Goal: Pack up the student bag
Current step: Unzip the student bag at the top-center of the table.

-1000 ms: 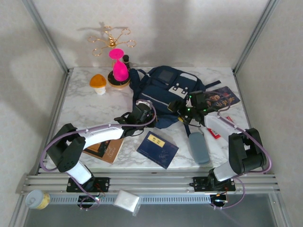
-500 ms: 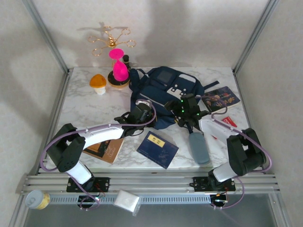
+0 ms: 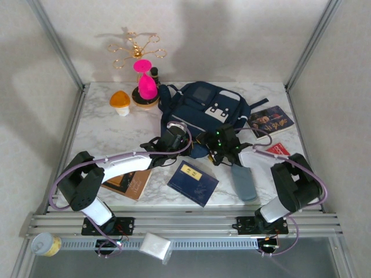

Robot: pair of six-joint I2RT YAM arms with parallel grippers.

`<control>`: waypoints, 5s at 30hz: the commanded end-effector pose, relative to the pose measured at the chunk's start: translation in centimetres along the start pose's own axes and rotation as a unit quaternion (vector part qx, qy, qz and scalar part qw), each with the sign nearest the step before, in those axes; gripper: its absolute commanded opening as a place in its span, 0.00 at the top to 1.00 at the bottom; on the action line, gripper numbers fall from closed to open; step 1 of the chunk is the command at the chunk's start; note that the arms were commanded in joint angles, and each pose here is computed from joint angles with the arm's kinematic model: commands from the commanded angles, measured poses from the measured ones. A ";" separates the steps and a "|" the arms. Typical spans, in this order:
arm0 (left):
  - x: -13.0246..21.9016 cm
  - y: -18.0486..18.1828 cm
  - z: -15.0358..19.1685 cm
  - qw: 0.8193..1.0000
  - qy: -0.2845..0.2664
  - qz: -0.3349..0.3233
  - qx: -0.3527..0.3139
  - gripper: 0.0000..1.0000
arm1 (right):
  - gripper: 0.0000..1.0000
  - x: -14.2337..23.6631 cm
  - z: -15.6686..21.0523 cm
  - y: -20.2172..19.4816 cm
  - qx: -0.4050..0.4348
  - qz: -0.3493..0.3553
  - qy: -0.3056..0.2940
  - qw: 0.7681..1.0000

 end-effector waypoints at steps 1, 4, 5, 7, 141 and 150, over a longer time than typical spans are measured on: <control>0.6 -2.5 -1.9 0.999 -0.025 0.041 0.004 1.00 | 0.11 -0.4 -1.1 4.2 0.021 -0.058 -0.015 0.998; 0.9 -2.4 -2.0 0.999 -0.029 0.039 0.003 1.00 | 0.31 -0.8 -2.1 4.2 0.034 -0.058 -0.029 0.997; 1.0 -2.3 -2.1 0.999 -0.032 0.036 0.003 1.00 | 0.39 -0.8 -2.4 4.2 0.044 -0.060 -0.031 0.997; 1.2 -1.8 -2.1 0.999 -0.033 0.024 0.004 1.00 | 0.56 -0.5 -2.9 4.5 0.068 -0.062 -0.038 0.995; 1.1 29.4 -13.8 0.936 -0.155 -0.283 0.143 1.00 | 1.00 10.3 -9.1 2.4 0.180 -0.062 -0.028 0.981; 0.8 27.7 -13.9 0.949 -0.144 -0.244 0.136 1.00 | 1.00 6.6 -7.2 2.7 0.200 -0.041 -0.002 0.979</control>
Point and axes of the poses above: each hand's point on the last joint's axis, 136 mm out from that joint toward the fingers, its own x axis back along the fingers, its own y axis along the line the jaws close on, z = x × y, the point moved 1 cm from there along x, back along the fingers, and after that the axes turned 3 degrees about -x, right-handed, at the moved point
